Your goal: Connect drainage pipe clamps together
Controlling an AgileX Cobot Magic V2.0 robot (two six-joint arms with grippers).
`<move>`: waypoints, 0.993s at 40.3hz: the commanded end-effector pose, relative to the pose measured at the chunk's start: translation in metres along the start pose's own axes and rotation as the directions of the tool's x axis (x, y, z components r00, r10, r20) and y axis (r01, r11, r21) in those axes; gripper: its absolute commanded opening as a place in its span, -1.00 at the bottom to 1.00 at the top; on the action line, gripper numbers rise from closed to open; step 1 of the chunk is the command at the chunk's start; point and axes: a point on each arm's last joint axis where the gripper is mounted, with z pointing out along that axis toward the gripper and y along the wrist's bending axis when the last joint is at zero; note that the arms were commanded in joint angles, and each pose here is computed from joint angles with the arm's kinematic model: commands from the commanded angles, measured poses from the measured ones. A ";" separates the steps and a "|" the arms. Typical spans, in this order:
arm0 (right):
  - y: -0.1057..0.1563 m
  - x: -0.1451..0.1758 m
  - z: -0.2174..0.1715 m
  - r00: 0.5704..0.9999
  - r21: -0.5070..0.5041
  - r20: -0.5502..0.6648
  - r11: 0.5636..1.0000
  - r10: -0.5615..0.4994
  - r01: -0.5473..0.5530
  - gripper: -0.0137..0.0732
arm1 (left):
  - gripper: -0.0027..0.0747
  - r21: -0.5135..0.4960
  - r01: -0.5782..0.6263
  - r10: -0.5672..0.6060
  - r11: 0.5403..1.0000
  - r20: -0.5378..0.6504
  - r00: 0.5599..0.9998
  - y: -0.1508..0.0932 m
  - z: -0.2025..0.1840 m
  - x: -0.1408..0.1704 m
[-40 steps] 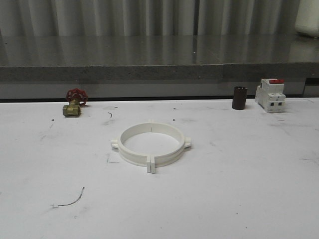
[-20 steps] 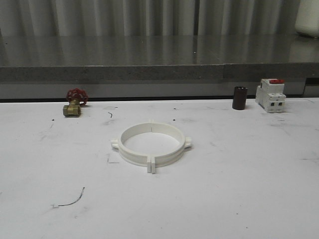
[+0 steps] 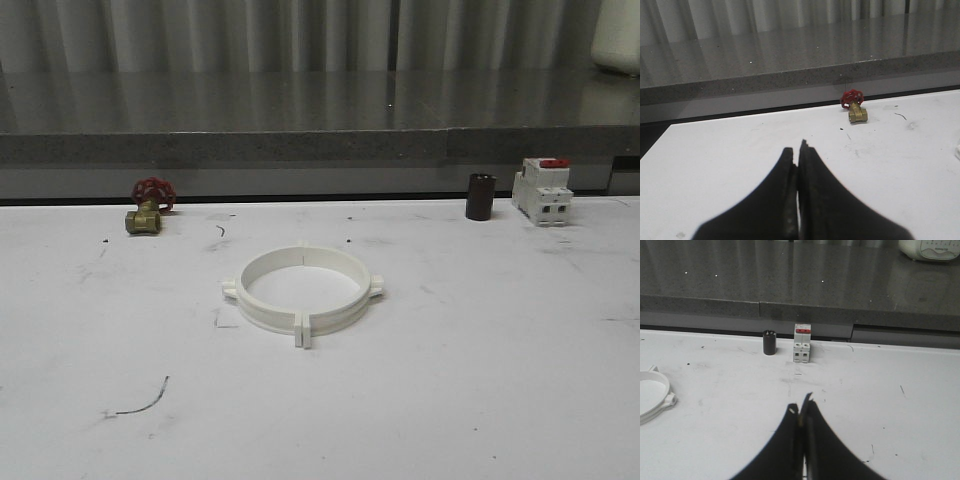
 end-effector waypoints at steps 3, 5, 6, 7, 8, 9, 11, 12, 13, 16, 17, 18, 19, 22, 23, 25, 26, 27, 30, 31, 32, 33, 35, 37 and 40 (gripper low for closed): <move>0.000 -0.015 -0.002 0.995 0.001 0.098 1.000 -0.015 0.015 -0.97 | -0.98 -0.014 0.011 -0.010 1.000 0.101 0.995 0.001 -0.002 -0.008; 0.000 -0.015 -0.002 0.995 0.001 0.098 1.000 -0.015 0.015 -0.97 | -0.98 -0.014 0.011 -0.010 1.000 0.101 0.995 0.001 -0.002 -0.008; 0.000 -0.015 -0.002 0.995 0.001 0.098 1.000 -0.015 0.015 -0.97 | -0.98 -0.014 0.011 -0.010 1.000 0.101 0.995 0.001 -0.002 -0.008; 0.000 -0.015 -0.002 0.995 0.001 0.098 1.000 -0.015 0.015 -0.97 | -0.98 -0.014 0.011 -0.010 1.000 0.101 0.995 0.001 -0.002 -0.008; 0.000 -0.015 -0.002 0.995 0.001 0.098 1.000 -0.015 0.015 -0.97 | -0.98 -0.014 0.011 -0.010 1.000 0.101 0.995 0.001 -0.002 -0.008; 0.000 -0.015 -0.002 0.995 0.001 0.098 1.000 -0.015 0.015 -0.97 | -0.98 -0.014 0.011 -0.010 1.000 0.101 0.995 0.001 -0.002 -0.008; 0.000 -0.015 -0.002 0.995 0.001 0.098 1.000 -0.015 0.015 -0.97 | -0.98 -0.014 0.011 -0.010 1.000 0.101 0.995 0.001 -0.002 -0.008; 0.000 -0.015 -0.002 0.995 0.001 0.098 1.000 -0.015 0.015 -0.97 | -0.98 -0.014 0.011 -0.010 1.000 0.101 0.995 0.001 -0.002 -0.008; 0.000 -0.015 -0.002 0.995 0.001 0.098 1.000 -0.015 0.015 -0.97 | -0.98 -0.014 0.011 -0.010 1.000 0.101 0.995 0.001 -0.002 -0.008; 0.000 -0.015 -0.002 0.995 0.001 0.098 1.000 -0.015 0.015 -0.97 | -0.98 -0.014 0.011 -0.010 1.000 0.101 0.995 0.001 -0.002 -0.008; 0.000 -0.015 -0.002 0.995 0.001 0.098 1.000 -0.015 0.015 -0.97 | -0.98 -0.014 0.011 -0.010 1.000 0.101 0.995 0.001 -0.002 -0.008; 0.000 -0.015 -0.002 0.995 0.001 0.098 1.000 -0.015 0.015 -0.97 | -0.98 -0.014 0.011 -0.010 1.000 0.101 0.995 0.001 -0.002 -0.008; 0.000 -0.015 -0.002 0.995 0.001 0.098 1.000 -0.015 0.015 -0.97 | -0.98 -0.014 0.011 -0.010 1.000 0.101 0.995 0.001 -0.002 -0.008; 0.000 -0.015 -0.002 0.995 0.001 0.098 1.000 -0.015 0.015 -0.97 | -0.98 -0.014 0.011 -0.010 1.000 0.101 0.995 0.001 -0.002 -0.008; 0.000 -0.015 -0.002 0.995 0.001 0.098 1.000 -0.015 0.015 -0.97 | -0.98 -0.014 0.011 -0.010 1.000 0.101 0.995 0.001 -0.002 -0.008; 0.000 -0.015 -0.002 0.995 0.001 0.098 1.000 -0.015 0.015 -0.97 | -0.98 -0.014 0.011 -0.010 1.000 0.101 0.995 0.001 -0.002 -0.008; 0.000 -0.015 -0.002 0.995 0.001 0.098 1.000 -0.015 0.015 -0.97 | -0.98 -0.014 0.011 -0.010 1.000 0.101 0.995 0.001 -0.002 -0.008; 0.000 -0.015 -0.002 0.995 0.001 0.098 1.000 -0.015 0.015 -0.97 | -0.98 -0.014 0.011 -0.010 1.000 0.101 0.995 0.001 -0.002 -0.008; 0.000 -0.014 -0.002 0.995 0.000 0.097 1.000 -0.015 0.015 -0.97 | -0.98 -0.014 0.011 -0.010 1.000 0.101 0.995 0.001 -0.002 -0.008; 0.000 -0.013 -0.001 0.995 0.000 0.101 1.000 -0.015 0.016 -0.97 | -0.98 -0.014 0.011 -0.010 1.000 0.101 0.995 0.001 -0.002 -0.008; 0.000 -0.011 0.001 0.995 -0.002 0.104 1.000 -0.015 0.015 -0.97 | -0.98 -0.014 0.011 -0.010 1.000 0.101 0.995 0.001 -0.002 -0.008; 0.001 -0.009 0.002 0.993 -0.004 0.115 1.000 -0.015 0.016 -0.97 | -0.98 -0.014 0.011 -0.010 1.000 0.101 0.995 0.001 -0.002 -0.008; 0.002 -0.003 0.006 0.992 -0.013 0.127 1.000 -0.019 0.020 -0.97 | -0.98 -0.014 0.011 -0.010 1.000 0.101 0.995 0.001 -0.002 -0.008; 0.003 0.006 0.011 0.991 -0.027 0.135 0.999 -0.016 0.019 -0.97 | -0.98 -0.014 0.011 -0.010 1.000 0.101 0.995 0.001 -0.002 -0.008; 0.005 0.021 0.019 0.990 -0.039 0.140 0.999 -0.010 0.016 -0.97 | -0.98 -0.014 0.011 -0.010 1.000 0.101 0.995 0.001 -0.002 -0.008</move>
